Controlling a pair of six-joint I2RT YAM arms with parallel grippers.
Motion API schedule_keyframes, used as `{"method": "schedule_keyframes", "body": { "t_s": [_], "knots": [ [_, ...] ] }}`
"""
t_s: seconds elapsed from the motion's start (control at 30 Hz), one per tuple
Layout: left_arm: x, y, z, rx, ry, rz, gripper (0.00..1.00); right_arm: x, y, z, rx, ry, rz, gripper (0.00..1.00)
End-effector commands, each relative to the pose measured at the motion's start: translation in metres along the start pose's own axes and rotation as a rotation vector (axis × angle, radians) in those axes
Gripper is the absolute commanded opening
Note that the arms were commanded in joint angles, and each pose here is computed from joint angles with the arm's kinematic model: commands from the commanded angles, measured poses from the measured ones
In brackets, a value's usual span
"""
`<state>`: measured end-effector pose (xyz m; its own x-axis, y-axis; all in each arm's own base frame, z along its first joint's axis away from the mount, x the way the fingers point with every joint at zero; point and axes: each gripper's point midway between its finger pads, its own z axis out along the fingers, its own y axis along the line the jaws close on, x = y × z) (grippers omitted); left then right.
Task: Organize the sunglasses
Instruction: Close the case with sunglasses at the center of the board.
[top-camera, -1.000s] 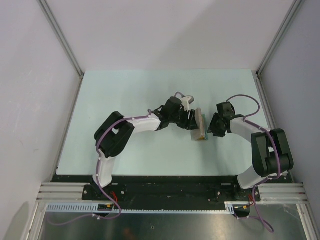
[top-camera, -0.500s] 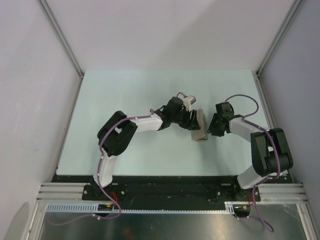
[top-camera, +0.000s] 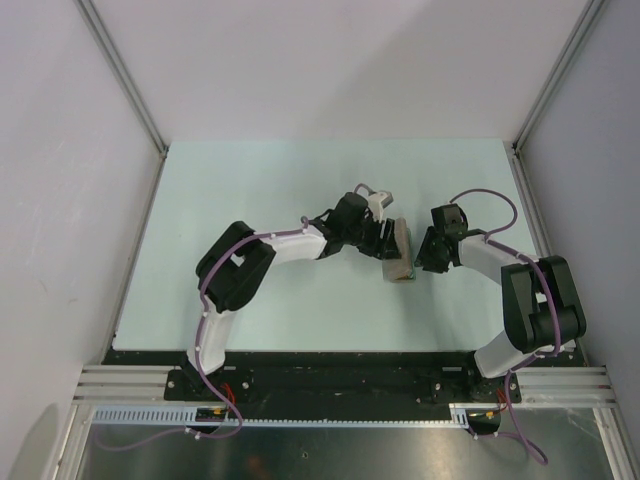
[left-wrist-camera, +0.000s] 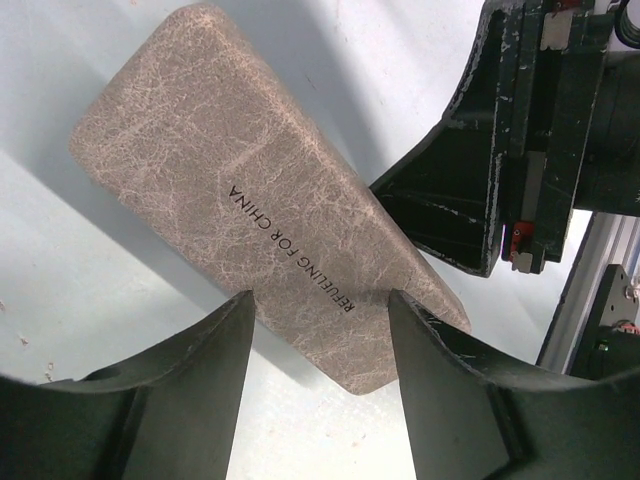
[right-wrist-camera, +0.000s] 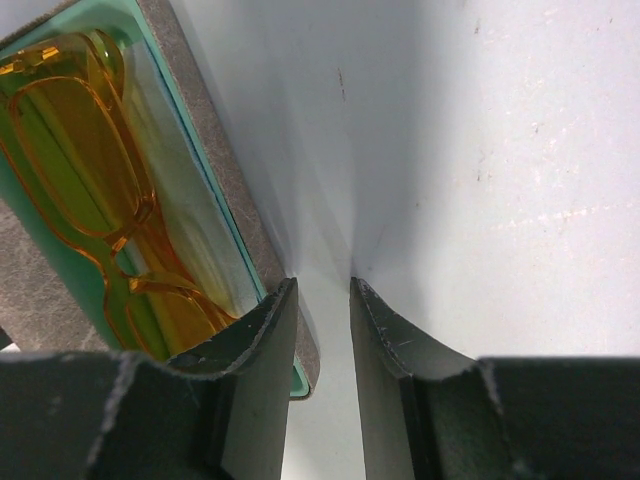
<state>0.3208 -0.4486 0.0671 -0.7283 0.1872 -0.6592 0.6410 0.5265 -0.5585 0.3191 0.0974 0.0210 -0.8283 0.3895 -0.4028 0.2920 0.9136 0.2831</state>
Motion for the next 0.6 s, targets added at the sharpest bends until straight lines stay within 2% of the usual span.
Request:
{"method": "schedule_keyframes", "body": {
  "t_s": [0.0,0.23,0.57],
  "knots": [
    [-0.003,-0.003,0.010,-0.020,-0.010,0.043,0.63,0.026,0.029,-0.002,-0.124,0.104,-0.019,0.34],
    [-0.018,-0.001,-0.001,-0.078,-0.049,0.119,0.76,0.029,0.030,-0.002,-0.142,0.122,-0.023,0.36],
    [-0.015,0.010,-0.005,-0.143,-0.041,0.147,0.76,0.024,0.027,-0.003,-0.123,0.102,-0.007,0.37]
  ]
}}
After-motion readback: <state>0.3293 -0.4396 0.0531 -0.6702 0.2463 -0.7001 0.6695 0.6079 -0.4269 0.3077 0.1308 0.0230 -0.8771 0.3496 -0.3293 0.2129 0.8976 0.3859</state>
